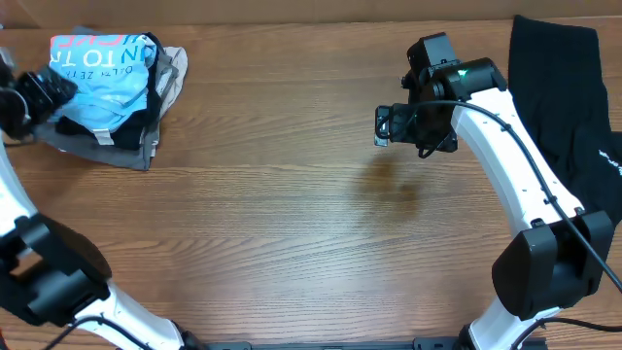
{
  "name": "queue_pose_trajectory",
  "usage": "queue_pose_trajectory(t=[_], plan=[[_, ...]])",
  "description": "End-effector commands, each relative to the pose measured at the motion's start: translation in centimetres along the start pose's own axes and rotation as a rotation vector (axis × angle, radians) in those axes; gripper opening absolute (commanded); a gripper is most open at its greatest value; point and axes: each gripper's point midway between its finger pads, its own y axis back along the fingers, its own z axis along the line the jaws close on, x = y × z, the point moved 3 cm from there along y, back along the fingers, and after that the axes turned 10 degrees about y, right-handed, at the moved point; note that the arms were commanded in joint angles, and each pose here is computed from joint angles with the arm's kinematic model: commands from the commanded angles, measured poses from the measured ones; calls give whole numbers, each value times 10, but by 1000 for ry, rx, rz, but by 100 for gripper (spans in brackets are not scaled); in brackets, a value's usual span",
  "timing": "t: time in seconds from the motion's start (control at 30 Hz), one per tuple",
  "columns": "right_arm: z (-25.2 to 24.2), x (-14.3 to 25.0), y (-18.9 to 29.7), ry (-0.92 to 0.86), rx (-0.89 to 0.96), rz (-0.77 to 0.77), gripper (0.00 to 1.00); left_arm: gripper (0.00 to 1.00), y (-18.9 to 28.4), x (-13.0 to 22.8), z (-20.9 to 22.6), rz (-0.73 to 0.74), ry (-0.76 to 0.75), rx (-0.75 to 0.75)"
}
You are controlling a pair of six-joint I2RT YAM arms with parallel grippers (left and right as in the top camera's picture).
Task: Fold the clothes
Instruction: 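Carry the folded T-shirt with the left gripper onto the clothes stack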
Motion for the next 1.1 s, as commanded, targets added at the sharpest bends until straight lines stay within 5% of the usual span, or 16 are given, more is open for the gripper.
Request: queue_pose_trajectory(t=[0.0, 0.3, 0.6, 1.07], plan=[[2, -9, 16, 7, -7, -64, 100, 98, 37, -17, -61, -135, -350, 60], [3, -11, 15, 9, -18, -72, 100, 100, 2, -24, -108, -224, -667, -27], [3, -11, 15, 9, -18, -72, 100, 100, -2, -45, -128, -355, -725, -47], [3, -8, 15, 7, -17, -60, 100, 100, -126, -43, -55, -243, -695, -250]])
